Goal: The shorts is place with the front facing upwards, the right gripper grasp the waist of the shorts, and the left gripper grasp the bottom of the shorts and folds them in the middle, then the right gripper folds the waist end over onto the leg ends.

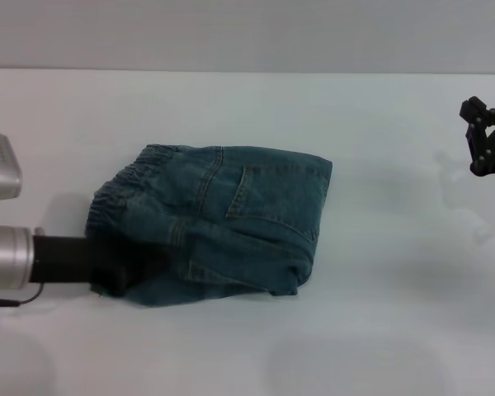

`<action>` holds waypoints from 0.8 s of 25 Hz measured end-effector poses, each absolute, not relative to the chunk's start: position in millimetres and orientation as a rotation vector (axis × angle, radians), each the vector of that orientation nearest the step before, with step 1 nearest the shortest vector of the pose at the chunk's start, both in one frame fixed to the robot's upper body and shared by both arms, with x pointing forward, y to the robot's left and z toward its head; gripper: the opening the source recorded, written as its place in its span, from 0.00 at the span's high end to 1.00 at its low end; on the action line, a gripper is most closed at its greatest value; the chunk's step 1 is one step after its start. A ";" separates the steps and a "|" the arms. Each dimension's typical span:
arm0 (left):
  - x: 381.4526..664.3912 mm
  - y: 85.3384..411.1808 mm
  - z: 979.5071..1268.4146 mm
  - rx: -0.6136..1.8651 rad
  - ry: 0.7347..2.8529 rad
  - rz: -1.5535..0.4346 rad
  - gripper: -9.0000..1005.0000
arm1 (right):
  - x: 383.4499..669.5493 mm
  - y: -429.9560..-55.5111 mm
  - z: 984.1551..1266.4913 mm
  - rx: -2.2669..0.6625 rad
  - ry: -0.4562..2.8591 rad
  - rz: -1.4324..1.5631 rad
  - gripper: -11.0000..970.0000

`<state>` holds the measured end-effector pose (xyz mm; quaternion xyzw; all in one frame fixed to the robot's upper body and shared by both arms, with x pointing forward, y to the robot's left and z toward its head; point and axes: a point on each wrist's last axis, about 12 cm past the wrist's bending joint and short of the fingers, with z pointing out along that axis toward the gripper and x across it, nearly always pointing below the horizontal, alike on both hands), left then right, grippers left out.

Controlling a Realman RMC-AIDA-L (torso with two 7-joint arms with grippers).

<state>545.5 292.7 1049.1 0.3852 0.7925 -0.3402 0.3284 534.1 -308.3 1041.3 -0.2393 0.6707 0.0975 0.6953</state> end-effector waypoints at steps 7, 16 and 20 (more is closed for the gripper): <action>540.2 324.3 1066.0 1.082 2.201 -0.927 0.99 | 536.4 -307.3 1043.2 -0.534 1.489 0.218 0.99; 538.5 314.4 1099.1 0.926 1.727 -1.046 0.99 | 539.4 -304.1 1044.5 -0.539 1.484 0.224 0.99; 547.2 286.7 1086.7 0.711 1.605 -0.954 0.99 | 540.2 -301.9 1043.2 -0.532 1.490 0.234 0.99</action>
